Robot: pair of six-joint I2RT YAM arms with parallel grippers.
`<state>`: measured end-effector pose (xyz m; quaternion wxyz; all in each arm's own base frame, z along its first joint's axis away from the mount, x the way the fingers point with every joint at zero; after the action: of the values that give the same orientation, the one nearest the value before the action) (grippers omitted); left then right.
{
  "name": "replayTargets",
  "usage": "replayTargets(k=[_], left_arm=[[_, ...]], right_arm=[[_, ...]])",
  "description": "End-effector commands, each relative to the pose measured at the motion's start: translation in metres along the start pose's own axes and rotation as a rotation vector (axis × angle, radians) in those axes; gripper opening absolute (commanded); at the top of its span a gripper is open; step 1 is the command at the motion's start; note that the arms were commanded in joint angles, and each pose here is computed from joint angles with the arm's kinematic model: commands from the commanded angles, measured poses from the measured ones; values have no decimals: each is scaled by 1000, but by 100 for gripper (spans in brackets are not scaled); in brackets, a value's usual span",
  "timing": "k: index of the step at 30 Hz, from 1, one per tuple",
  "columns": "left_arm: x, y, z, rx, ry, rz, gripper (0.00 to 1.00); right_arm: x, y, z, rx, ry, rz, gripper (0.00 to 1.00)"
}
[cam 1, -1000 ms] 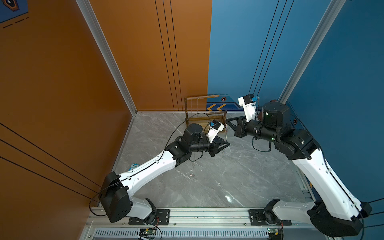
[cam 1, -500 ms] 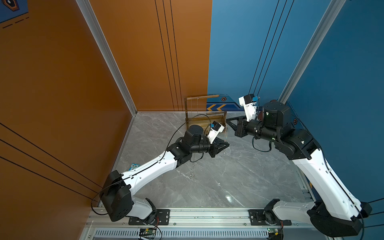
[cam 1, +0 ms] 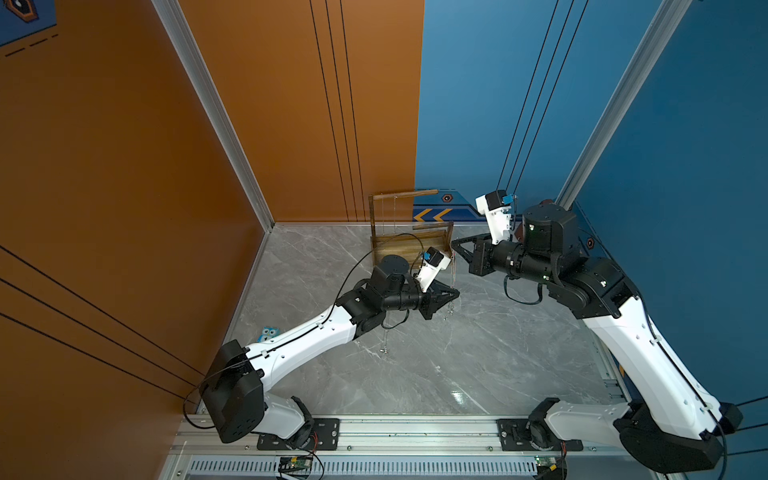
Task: Take the necklace off the jewelry display stand
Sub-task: Place the necklace at the center of the board.
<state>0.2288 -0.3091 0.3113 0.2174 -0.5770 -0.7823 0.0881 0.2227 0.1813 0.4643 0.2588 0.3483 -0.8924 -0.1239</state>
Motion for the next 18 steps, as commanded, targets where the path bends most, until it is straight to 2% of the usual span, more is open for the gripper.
replayTargets(k=[1, 8, 18], left_arm=[[-2, 0, 13, 21, 23, -30, 0], [-2, 4, 19, 41, 16, -75, 0], [5, 13, 61, 114, 42, -151, 0]], right_arm=[[1, 0, -2, -12, -18, -10, 0], [-1, -1, 4, -18, 1, -13, 0], [-8, -9, 30, -28, 72, -11, 0]])
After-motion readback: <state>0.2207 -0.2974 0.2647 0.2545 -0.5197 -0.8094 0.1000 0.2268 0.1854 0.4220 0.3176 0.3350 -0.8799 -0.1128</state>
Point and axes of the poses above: each gripper's point midway between its finger pads, its own x axis back along the fingers, its own y axis along the line the jaws close on, z = x × y, the point moved 8 cm from there along x, back along the fingers
